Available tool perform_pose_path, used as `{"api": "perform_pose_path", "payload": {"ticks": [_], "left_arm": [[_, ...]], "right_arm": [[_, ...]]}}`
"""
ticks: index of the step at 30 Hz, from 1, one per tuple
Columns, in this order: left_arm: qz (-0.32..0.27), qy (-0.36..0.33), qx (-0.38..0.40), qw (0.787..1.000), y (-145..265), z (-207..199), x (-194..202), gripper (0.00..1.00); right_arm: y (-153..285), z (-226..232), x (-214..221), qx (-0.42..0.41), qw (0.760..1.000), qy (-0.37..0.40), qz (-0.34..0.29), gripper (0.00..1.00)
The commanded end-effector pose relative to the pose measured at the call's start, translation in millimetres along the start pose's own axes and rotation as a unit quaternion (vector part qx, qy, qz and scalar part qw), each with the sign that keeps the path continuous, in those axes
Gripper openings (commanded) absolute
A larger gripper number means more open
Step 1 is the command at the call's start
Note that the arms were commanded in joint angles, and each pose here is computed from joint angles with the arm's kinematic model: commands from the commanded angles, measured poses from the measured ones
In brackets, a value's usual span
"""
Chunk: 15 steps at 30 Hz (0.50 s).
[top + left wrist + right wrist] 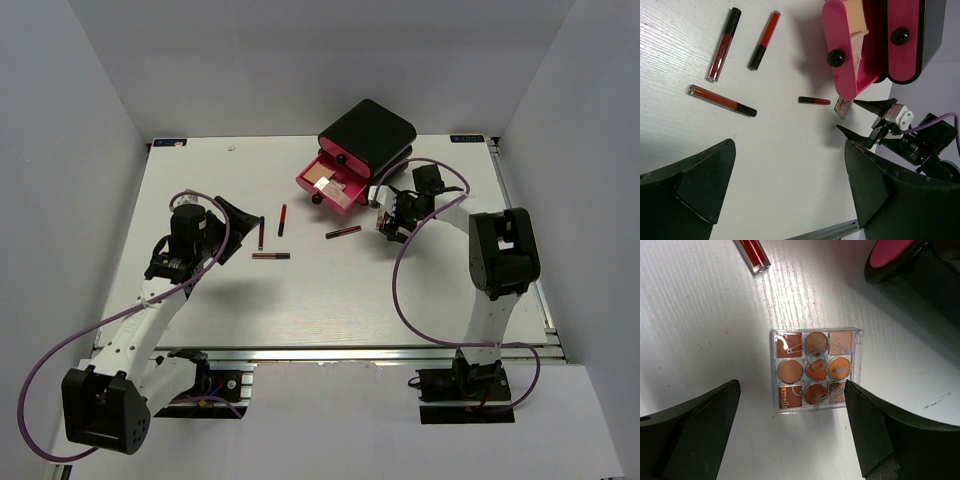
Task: Organize the makeup
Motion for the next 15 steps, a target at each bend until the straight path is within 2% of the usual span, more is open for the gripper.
{"api": "perform_pose_path", "payload": {"ticks": [1,10,13,15], "left_arm": [[-0.004,-0.008,0.005,1.0,4.3,-1.3,-0.8,0.98],[-0.009,-0.005,0.002,1.0,8.1,0.9,-1.1,0.98],[-0.009,-0.012,0.014,1.0,7.5,-4.7,-2.3,0.98],[0.016,-0.022,0.039,0.999,8.2,-14.7,4.6,0.97]], "right_arm": [[-3.8,-13.3,3.8,0.01,1.0,0.02,0.011,0.89],[-11.4,-21.4,17.3,-0.01,1.0,-0.004,0.016,0.89],[-5.3,-8.9,8.2,-0.038,0.999,-0.009,-0.018,0.87],[15.1,-8.6,-6.4,-0.032,0.998,-0.004,-0.046,0.85]]}}
Point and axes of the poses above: each gripper's point midway between its finger pads, its own y axis back along the fingers, its own z axis along the line the jaws close on, x = y × z, the point moved 1 cm from there along y, back along the fingers, and after that the axes turned 11 degrees about y, right-handed, at the moved point
